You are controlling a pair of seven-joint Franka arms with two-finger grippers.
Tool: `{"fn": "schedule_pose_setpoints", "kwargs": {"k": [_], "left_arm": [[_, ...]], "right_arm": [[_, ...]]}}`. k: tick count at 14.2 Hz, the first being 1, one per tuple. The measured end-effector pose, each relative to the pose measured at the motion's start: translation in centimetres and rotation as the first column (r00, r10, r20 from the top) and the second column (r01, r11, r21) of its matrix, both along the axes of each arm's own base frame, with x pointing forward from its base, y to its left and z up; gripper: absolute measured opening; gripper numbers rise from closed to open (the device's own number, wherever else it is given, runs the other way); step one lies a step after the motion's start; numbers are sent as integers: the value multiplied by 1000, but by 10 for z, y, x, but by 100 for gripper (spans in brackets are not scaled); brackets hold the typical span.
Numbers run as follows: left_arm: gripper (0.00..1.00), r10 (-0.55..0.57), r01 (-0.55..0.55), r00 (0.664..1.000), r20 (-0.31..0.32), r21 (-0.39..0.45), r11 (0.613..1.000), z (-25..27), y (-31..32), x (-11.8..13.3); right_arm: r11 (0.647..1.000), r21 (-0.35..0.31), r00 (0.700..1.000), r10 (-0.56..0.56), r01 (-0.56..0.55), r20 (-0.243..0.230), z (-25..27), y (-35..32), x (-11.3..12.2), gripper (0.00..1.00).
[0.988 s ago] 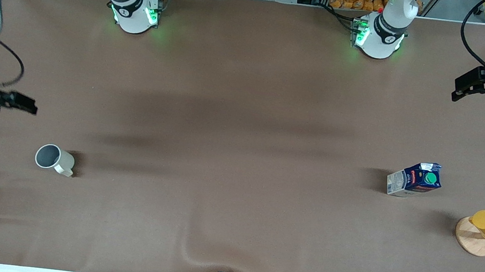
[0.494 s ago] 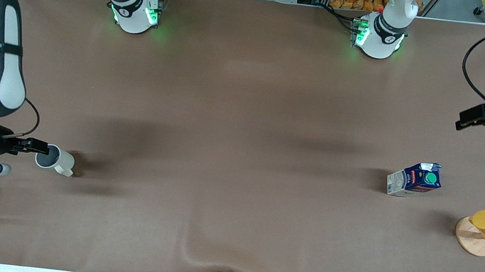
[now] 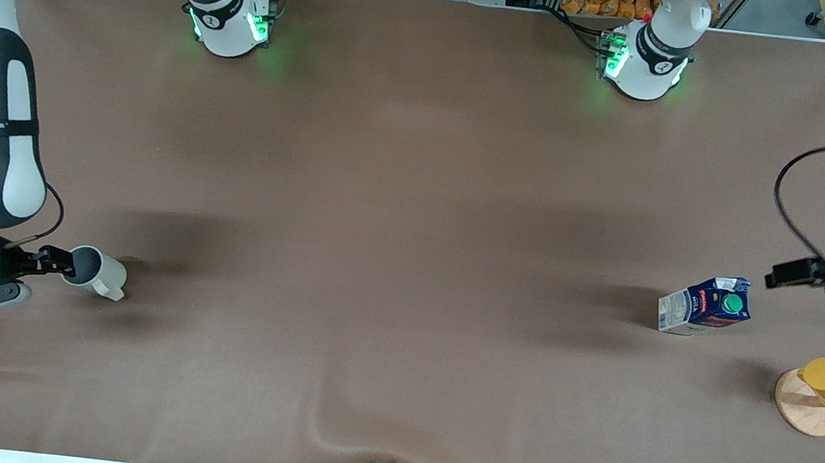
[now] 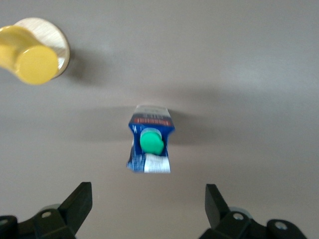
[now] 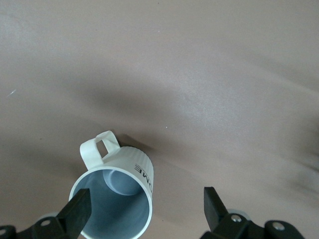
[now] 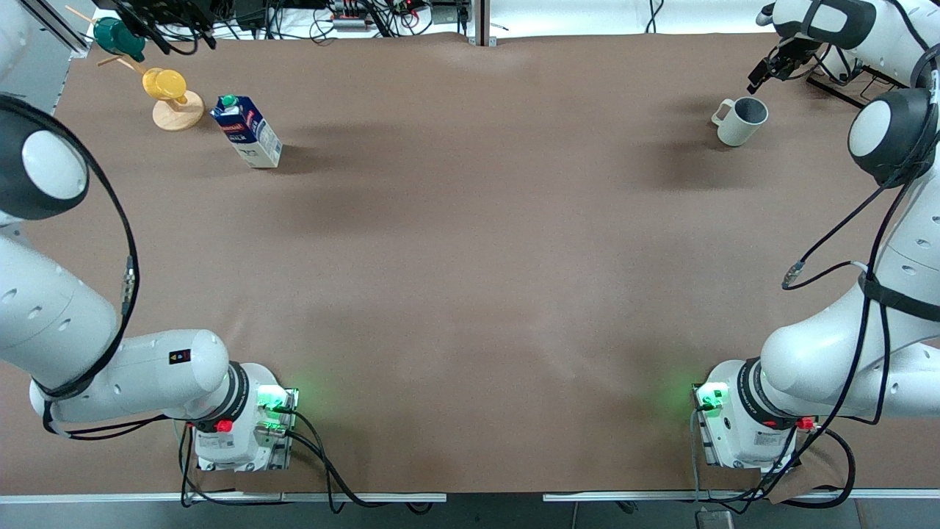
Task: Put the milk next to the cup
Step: 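Grasp the white mug with the right gripper while the left gripper reaches the carton, then lift the mug with the right gripper while the left gripper grasps the milk carton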
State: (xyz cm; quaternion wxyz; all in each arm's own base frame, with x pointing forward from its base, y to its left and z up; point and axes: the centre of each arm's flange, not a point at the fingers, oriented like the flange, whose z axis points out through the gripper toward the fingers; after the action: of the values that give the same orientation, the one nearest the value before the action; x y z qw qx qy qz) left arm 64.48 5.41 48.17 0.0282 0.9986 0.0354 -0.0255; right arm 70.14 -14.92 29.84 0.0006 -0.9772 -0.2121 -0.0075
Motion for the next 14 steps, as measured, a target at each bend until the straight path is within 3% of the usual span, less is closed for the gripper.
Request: {"fn": "schedule_pose_setpoints", "kwargs": {"k": [4, 7, 10, 11, 14], "left_arm": [[100, -23, 23, 999, -23, 13, 1000, -80, -8, 16], [100, -28, 29, 999, -36, 22, 999, -101, -8, 11], [100, -48, 52, 996, -72, 54, 997, -118, -7, 2], [100, -59, 65, 995, -80, 72, 995, -125, -7, -1], [100, -51, 58, 995, -85, 84, 995, -139, -8, -6]], "right_arm": [[999, -3, 998, 53, -53, -37, -23, 2, -2, 100], [997, -15, 993, 78, -80, -86, -54, -1, -6, 100], [997, -15, 992, 77, -79, -103, -70, -4, -8, 100], [997, -19, 993, 74, -76, -89, -73, -6, -6, 95], [998, -12, 997, 53, -54, -63, -80, -13, -5, 61]]}}
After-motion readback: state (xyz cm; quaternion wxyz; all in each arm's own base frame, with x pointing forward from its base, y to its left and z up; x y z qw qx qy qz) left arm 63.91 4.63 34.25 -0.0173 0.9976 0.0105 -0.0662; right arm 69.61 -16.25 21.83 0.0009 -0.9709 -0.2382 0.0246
